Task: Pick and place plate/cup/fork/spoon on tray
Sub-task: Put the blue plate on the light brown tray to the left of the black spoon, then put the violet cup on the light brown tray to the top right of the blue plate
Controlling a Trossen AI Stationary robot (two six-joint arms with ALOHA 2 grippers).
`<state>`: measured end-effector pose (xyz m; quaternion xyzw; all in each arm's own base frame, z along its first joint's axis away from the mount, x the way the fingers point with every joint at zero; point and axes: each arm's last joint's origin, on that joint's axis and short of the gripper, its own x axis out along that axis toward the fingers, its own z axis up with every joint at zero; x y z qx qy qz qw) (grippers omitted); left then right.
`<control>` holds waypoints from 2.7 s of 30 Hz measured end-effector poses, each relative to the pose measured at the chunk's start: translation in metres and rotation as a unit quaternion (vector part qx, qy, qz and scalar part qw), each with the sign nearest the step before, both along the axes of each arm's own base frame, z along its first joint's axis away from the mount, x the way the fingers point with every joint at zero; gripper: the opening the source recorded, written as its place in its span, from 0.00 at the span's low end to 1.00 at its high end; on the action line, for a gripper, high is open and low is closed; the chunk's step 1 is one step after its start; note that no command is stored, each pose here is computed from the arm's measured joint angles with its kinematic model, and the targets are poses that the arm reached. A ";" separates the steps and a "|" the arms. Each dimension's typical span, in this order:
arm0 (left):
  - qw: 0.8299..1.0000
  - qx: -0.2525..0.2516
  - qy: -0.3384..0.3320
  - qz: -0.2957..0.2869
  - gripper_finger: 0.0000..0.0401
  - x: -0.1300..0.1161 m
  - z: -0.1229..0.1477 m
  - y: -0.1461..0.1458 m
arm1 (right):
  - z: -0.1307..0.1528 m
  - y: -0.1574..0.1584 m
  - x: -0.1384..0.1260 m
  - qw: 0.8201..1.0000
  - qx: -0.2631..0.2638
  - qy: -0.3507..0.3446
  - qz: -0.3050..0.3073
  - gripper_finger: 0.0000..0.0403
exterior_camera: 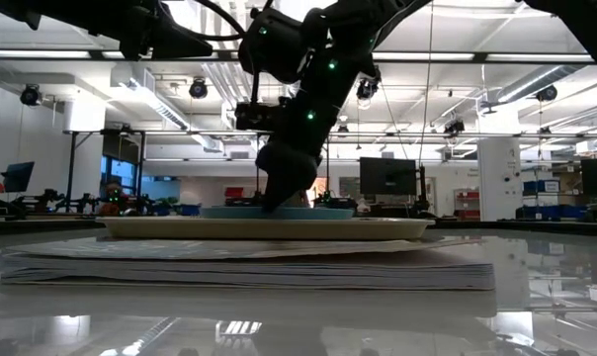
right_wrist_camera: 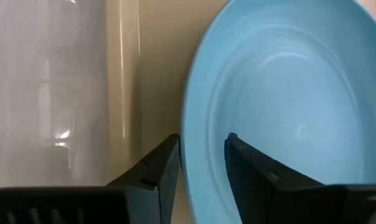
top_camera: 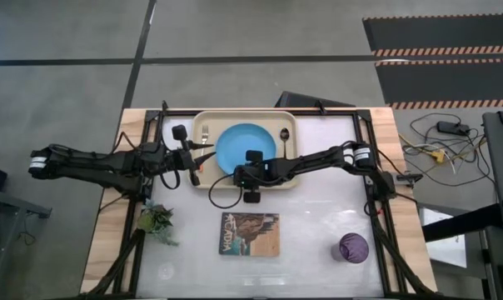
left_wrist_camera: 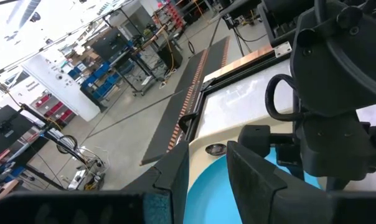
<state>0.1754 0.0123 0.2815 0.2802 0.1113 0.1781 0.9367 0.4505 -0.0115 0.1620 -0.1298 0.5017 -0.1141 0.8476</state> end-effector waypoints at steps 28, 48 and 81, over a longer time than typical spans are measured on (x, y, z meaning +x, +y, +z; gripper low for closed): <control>1.000 0.000 0.001 0.000 0.23 0.000 0.000 0.000 | 0.058 0.026 -0.030 0.998 -0.001 -0.057 0.025 0.21; 0.988 -0.148 -0.021 -0.035 0.23 0.016 -0.029 -0.003 | 0.070 0.021 -0.152 0.935 0.002 -0.345 0.079 0.09; 0.955 -0.282 -0.087 0.014 0.00 0.032 -0.088 0.036 | 0.096 0.016 -0.255 0.886 -0.056 -0.434 0.154 0.09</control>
